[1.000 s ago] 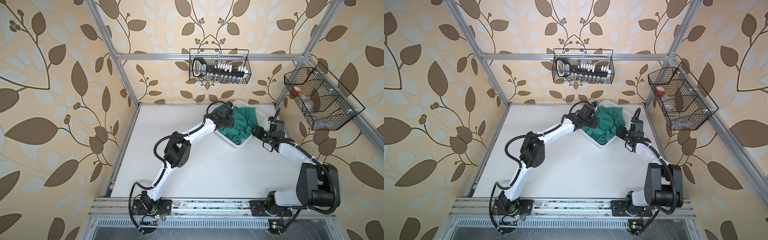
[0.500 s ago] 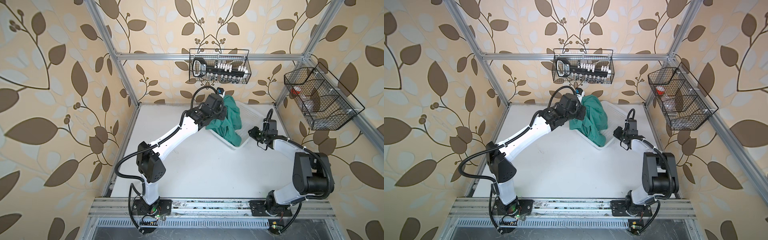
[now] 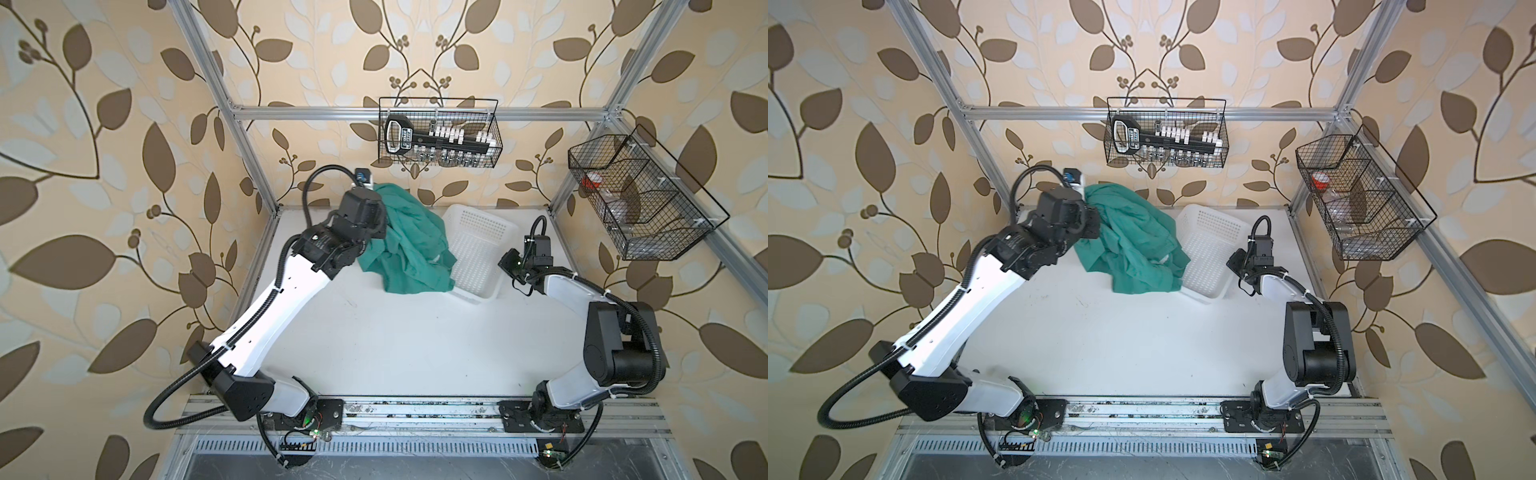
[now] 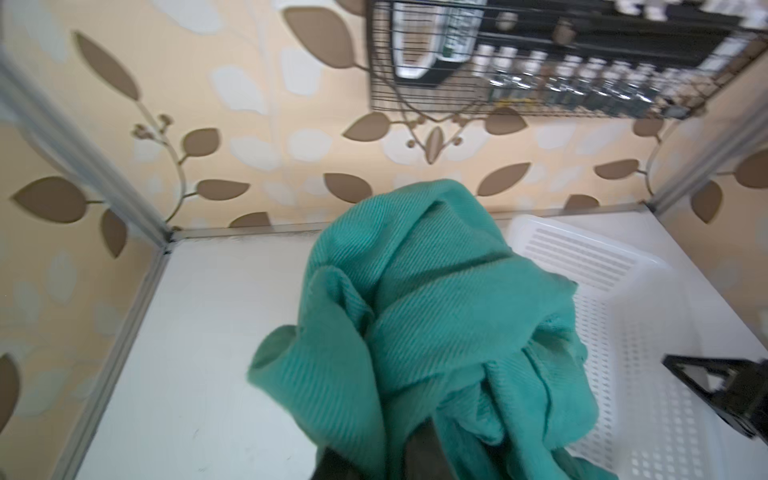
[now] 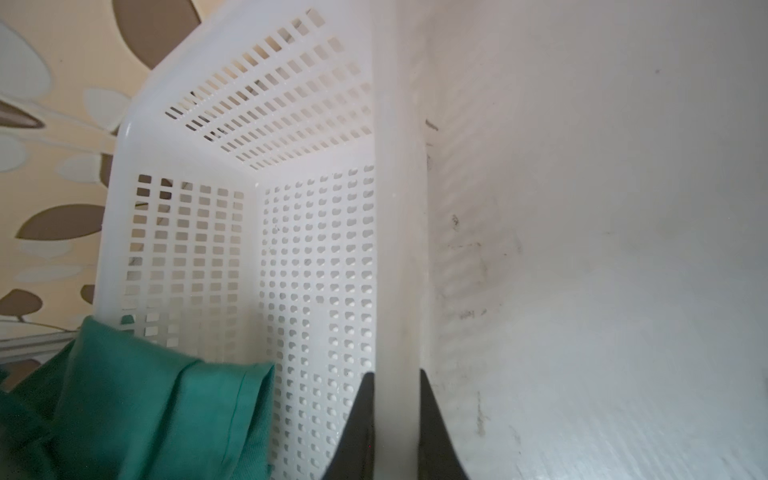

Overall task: Fold and stack the trousers
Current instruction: 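Lift the trousers out with the left gripper and drop them nearer the robot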

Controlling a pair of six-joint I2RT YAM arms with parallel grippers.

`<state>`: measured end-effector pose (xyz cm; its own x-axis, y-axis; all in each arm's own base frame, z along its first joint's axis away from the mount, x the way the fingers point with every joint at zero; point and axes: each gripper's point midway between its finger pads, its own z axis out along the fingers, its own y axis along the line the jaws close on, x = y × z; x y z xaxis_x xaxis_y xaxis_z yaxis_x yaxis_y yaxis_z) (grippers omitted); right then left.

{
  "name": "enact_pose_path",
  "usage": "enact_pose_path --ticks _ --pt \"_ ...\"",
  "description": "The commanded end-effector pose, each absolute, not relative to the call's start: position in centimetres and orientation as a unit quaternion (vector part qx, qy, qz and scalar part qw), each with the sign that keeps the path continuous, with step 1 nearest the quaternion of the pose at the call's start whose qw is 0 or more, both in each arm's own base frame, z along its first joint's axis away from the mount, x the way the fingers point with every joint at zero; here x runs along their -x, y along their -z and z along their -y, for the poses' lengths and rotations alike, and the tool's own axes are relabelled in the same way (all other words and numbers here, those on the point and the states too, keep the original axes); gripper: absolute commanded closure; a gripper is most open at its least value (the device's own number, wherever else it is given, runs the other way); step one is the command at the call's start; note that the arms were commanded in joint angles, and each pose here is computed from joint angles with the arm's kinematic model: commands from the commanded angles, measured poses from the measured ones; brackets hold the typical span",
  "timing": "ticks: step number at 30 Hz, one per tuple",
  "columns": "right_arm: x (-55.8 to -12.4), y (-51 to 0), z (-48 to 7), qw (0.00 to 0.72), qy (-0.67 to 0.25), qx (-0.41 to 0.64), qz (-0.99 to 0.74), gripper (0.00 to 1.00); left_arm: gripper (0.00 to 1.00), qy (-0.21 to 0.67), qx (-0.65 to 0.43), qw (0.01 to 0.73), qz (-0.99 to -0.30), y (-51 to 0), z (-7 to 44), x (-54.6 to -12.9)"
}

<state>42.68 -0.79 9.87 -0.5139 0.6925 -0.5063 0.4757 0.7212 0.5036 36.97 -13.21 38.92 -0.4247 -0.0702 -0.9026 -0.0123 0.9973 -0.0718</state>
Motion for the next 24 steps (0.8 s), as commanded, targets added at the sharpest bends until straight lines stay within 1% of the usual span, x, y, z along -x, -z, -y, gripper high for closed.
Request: enact_pose_path --ticks 1,4,6,9,12,16,19,21,24 --pt "-42.4 -10.5 4.6 0.381 -0.103 -0.441 -0.806 0.97 1.0 -0.009 0.132 0.544 -0.829 -39.5 6.3 -35.4" --pt "-42.1 -10.8 5.9 0.398 -0.082 -0.486 -0.774 0.97 1.0 -0.017 0.166 0.524 -0.835 -37.3 3.7 -34.4" --pt "-41.8 -11.2 6.4 0.412 -0.071 -0.517 -0.747 0.97 1.0 0.001 0.166 0.51 -0.844 -35.8 4.0 -34.1" --pt "-41.4 -12.0 7.5 0.431 -0.057 -0.572 -0.696 0.95 1.0 0.047 0.146 0.476 -0.866 -33.2 6.1 -34.1" --pt "-41.1 -13.2 8.5 0.455 -0.047 -0.621 -0.637 0.95 1.0 0.123 0.116 0.44 -0.882 -30.7 9.3 -34.4" --pt "-41.6 -14.0 9.2 0.472 -0.037 -0.668 -0.574 0.94 1.0 0.231 0.087 0.361 -0.899 -26.5 14.8 -34.4" --pt "-43.0 -14.1 9.3 0.477 -0.044 -0.687 -0.547 0.92 1.0 0.261 0.043 0.319 -0.91 -23.5 19.6 -33.3" --pt "-44.1 -14.1 9.2 0.481 -0.051 -0.694 -0.534 0.89 1.0 0.276 0.015 0.295 -0.915 -22.1 22.6 -32.4" --pt "-46.4 -14.2 8.6 0.484 -0.061 -0.693 -0.531 0.87 1.0 0.303 -0.008 0.264 -0.916 -20.5 26.1 -31.3"
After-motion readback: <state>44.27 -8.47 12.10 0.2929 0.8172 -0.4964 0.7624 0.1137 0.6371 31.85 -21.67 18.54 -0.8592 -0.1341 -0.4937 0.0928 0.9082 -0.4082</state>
